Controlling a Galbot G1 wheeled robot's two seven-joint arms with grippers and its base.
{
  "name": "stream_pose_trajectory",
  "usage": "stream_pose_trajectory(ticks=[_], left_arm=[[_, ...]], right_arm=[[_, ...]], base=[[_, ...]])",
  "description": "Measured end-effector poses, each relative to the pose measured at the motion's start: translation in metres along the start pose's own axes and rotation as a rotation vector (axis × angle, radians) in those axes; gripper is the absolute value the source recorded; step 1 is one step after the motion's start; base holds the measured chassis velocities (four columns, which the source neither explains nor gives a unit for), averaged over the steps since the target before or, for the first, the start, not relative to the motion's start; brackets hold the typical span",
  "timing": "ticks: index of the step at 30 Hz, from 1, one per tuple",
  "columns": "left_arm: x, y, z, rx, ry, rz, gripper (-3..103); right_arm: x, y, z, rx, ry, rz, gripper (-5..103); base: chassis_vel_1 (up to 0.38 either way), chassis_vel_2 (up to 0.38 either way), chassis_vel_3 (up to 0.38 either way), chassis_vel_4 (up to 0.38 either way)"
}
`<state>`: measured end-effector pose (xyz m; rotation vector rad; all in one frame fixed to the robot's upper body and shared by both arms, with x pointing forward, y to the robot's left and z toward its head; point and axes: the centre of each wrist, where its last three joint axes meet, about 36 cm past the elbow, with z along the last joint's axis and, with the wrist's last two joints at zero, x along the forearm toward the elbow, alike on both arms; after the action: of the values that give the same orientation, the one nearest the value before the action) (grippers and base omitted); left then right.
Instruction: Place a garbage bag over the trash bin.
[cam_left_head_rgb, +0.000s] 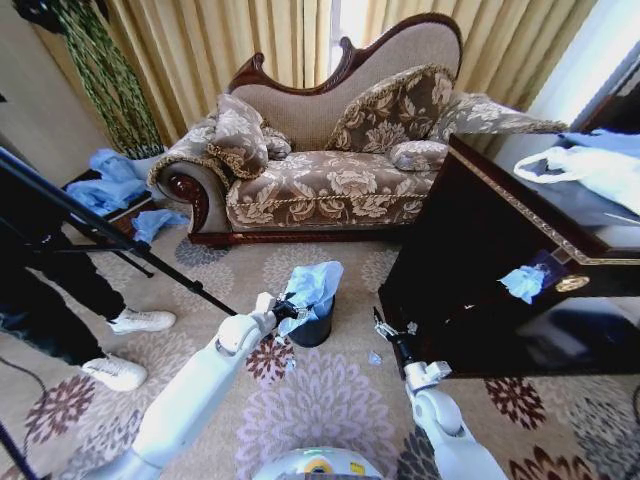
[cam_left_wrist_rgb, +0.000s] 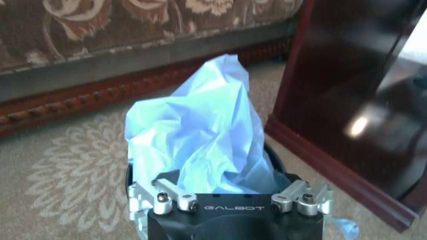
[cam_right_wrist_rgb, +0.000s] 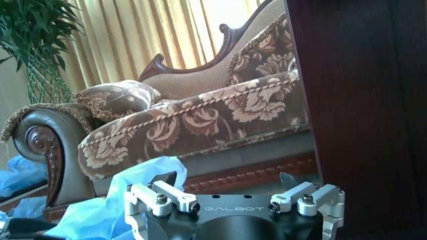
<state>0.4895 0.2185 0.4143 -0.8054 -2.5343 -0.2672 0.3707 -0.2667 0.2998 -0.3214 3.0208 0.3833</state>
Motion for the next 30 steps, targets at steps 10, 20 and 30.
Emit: stream_pose_trajectory(ticks=[10, 20, 30], left_arm=[[-0.014, 0.007, 0.002, 0.003, 0.017, -0.101, 93], [-0.017, 0.009, 0.011, 0.050, -0.019, -0.127, 54], [0.000, -0.001, 0.012, 0.075, -0.107, -0.157, 16]], right_arm=[[-0.005, -0.004, 0.005, 0.005, 0.011, 0.011, 100], [-0.019, 0.008, 0.015, 0.000, 0.019, -0.010, 100], [-0.018, 0.010, 0.022, -0.002, 0.038, -0.019, 100]], base=[[0.000, 0.000, 0.000, 0.000], [0.000, 0.000, 0.000, 0.000], [0.000, 0.000, 0.000, 0.000]])
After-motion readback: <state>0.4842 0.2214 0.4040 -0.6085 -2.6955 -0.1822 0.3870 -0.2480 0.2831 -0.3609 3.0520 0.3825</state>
